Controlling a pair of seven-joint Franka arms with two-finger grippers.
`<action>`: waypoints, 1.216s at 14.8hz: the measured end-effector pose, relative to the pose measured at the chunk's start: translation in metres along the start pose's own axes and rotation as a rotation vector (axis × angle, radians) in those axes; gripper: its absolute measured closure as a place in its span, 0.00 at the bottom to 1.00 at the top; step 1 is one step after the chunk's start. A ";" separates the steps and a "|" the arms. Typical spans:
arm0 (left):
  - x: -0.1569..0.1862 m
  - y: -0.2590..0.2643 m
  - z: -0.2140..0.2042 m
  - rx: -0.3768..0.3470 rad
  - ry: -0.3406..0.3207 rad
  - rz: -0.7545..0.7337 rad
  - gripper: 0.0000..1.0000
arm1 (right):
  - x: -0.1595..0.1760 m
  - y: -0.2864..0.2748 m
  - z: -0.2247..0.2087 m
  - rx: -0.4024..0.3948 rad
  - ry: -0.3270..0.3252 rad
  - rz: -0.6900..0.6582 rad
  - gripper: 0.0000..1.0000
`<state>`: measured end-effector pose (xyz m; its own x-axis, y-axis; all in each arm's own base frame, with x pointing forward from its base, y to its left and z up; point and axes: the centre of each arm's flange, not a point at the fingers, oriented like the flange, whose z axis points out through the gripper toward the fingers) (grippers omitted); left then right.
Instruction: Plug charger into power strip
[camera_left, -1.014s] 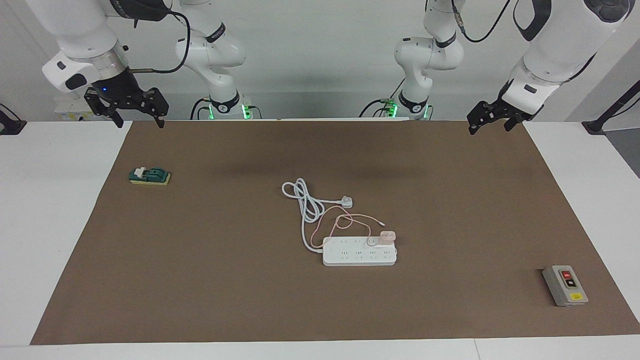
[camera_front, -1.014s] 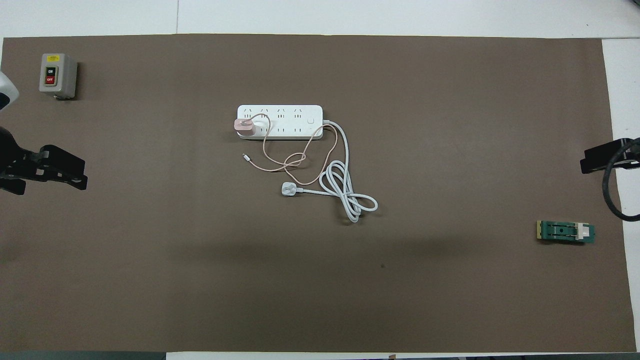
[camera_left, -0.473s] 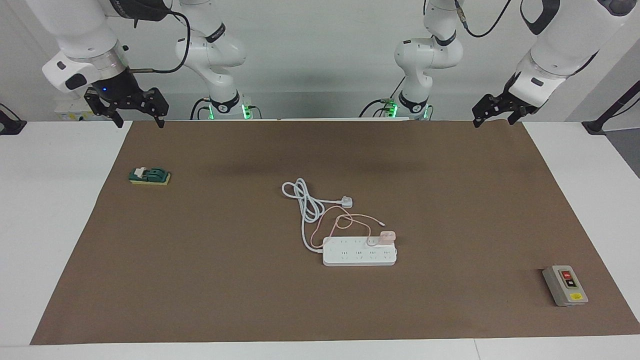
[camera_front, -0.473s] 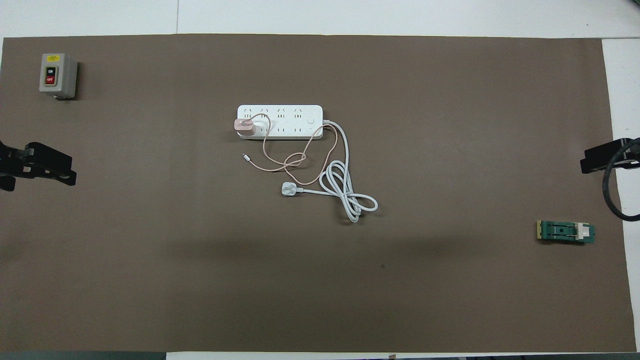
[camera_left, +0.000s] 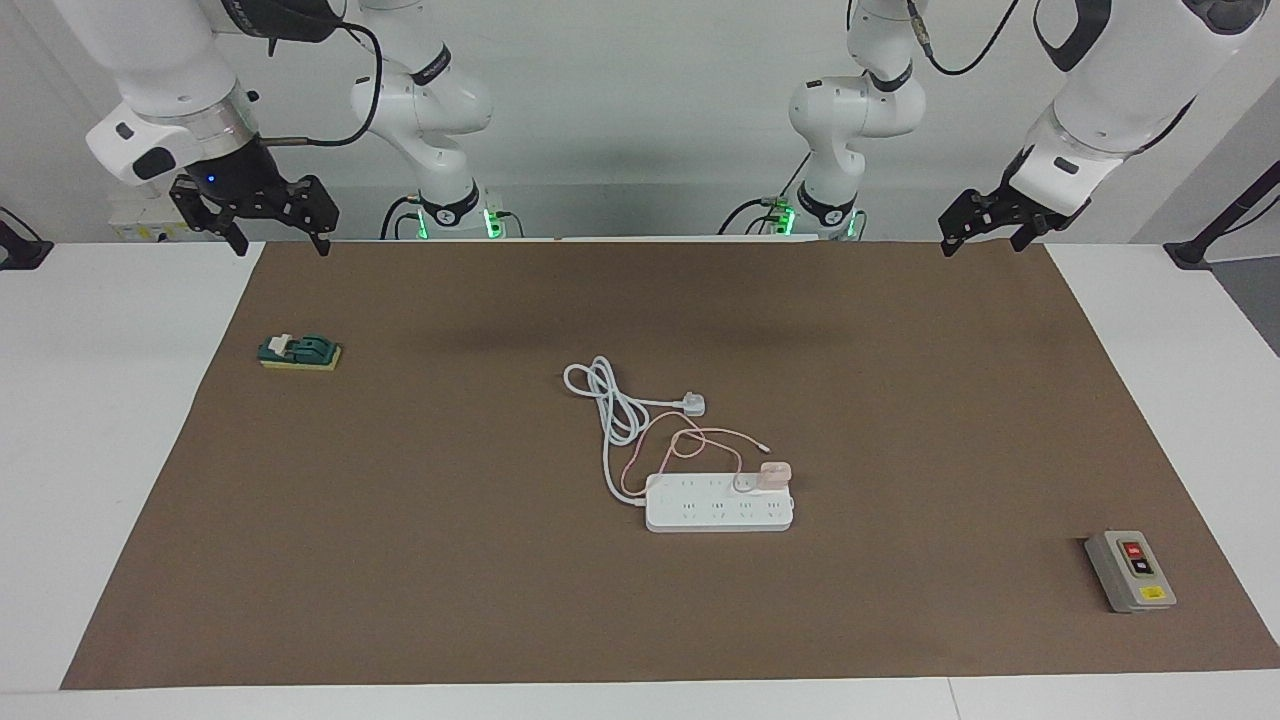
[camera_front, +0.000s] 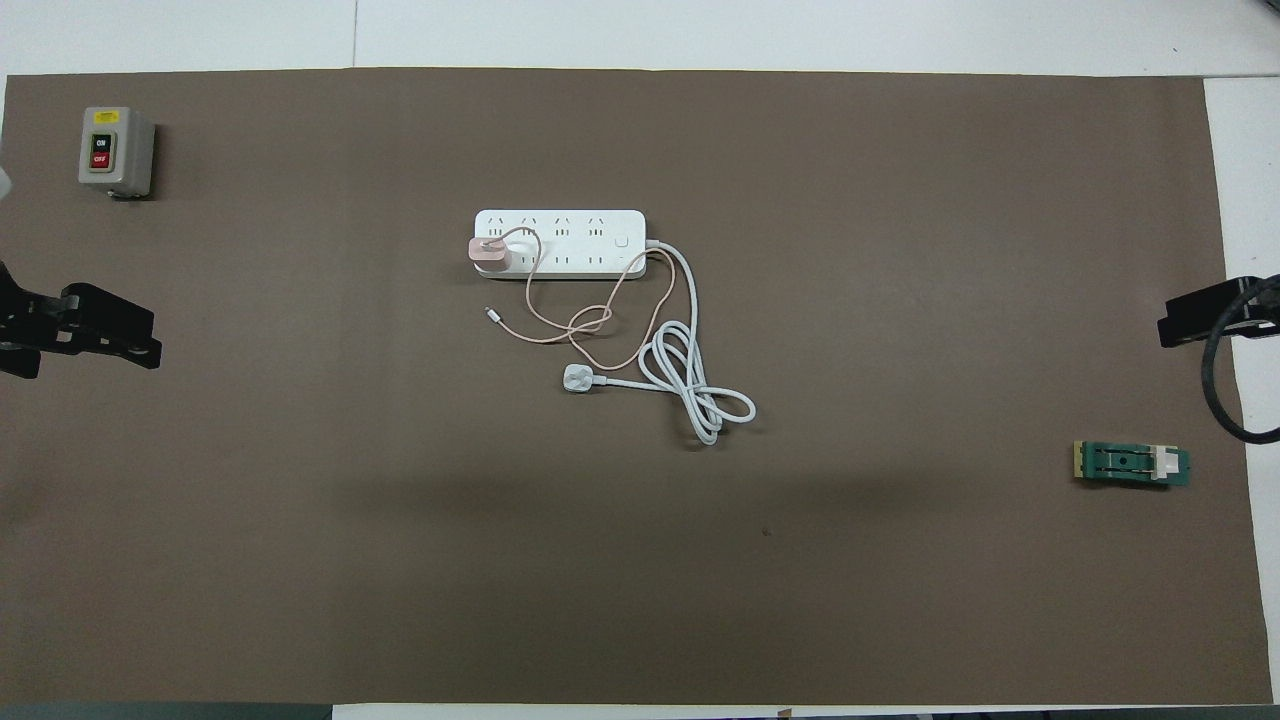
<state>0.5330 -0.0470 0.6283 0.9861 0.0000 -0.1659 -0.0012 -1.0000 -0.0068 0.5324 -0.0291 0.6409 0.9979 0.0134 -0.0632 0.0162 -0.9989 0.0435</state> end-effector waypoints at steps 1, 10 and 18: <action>0.000 0.001 0.000 0.000 0.001 0.001 0.00 | 0.000 0.000 0.000 0.000 0.000 -0.001 0.00; 0.004 -0.007 0.005 -0.004 0.008 0.016 0.00 | 0.000 -0.001 0.000 0.000 0.000 -0.001 0.00; 0.006 -0.003 0.015 -0.002 0.027 0.041 0.00 | 0.000 -0.001 0.000 0.000 0.000 -0.001 0.00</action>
<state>0.5365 -0.0442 0.6129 0.9895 -0.0409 -0.1389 -0.0411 -0.9992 0.0014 0.5324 -0.0286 0.6409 0.9979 0.0144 -0.0632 0.0172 -0.9989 0.0435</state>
